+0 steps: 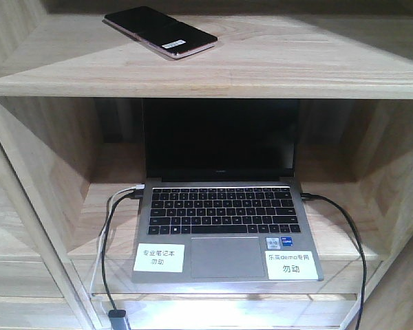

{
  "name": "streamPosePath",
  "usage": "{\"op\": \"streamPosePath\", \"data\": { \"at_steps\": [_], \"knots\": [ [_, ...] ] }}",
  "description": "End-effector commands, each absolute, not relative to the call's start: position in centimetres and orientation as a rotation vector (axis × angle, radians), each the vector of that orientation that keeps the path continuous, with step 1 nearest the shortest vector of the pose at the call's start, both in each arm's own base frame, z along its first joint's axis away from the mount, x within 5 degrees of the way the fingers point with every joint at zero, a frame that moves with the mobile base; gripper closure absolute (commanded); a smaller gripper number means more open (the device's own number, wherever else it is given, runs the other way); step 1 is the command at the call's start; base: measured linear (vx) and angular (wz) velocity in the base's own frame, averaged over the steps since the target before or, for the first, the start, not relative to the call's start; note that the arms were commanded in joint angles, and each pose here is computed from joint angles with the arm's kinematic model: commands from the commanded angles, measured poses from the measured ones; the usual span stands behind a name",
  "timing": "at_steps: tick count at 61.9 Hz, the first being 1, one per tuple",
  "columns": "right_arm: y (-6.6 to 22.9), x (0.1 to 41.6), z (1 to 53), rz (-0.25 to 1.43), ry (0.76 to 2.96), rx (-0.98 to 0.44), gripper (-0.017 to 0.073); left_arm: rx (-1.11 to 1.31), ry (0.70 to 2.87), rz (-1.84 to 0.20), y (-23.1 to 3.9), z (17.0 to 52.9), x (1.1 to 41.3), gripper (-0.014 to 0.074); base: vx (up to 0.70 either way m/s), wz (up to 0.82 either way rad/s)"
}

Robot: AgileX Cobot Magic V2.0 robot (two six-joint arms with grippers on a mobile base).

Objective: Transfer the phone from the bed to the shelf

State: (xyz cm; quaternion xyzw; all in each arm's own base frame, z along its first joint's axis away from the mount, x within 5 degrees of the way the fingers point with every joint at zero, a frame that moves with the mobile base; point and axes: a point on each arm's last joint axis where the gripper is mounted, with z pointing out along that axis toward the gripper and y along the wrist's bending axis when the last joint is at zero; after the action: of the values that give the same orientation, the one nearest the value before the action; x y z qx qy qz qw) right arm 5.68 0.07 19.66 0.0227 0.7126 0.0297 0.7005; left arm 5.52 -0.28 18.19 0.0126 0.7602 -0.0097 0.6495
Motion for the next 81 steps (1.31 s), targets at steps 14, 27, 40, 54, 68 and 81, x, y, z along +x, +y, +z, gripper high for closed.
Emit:
{"op": "streamPosePath", "data": {
  "at_steps": [14, 27, 40, 54, 68, 81],
  "knots": [
    [0.02, 5.65, 20.02, 0.063, 1.522, 0.057, 0.0568, 0.013, 1.651, -0.029, -0.23, 18.81, 5.57, 0.0593, 0.0, 0.0],
    [0.02, 5.65, 20.02, 0.063, 1.522, 0.057, 0.0568, 0.013, 1.651, -0.029, -0.23, 18.81, 5.57, 0.0593, 0.0, 0.0],
    [0.02, 5.65, 20.02, 0.063, 1.521, 0.057, 0.0568, 0.013, 1.651, -0.029, -0.23, 18.81, 5.57, 0.0593, 0.0, 0.0],
    [0.02, 5.65, 20.02, 0.063, 1.521, 0.057, 0.0568, 0.013, 1.651, -0.029, -0.23, 18.81, 5.57, 0.0593, 0.0, 0.0],
    [0.02, 5.65, 20.02, 0.063, 1.521, 0.057, 0.0568, 0.013, 1.651, -0.029, -0.23, 18.81, 5.57, 0.0593, 0.0, 0.0],
    [0.02, 5.65, 20.02, 0.063, 1.521, 0.057, 0.0568, 0.013, 1.651, -0.029, -0.23, 18.81, 5.57, 0.0593, 0.0, 0.0]
  ]
}}
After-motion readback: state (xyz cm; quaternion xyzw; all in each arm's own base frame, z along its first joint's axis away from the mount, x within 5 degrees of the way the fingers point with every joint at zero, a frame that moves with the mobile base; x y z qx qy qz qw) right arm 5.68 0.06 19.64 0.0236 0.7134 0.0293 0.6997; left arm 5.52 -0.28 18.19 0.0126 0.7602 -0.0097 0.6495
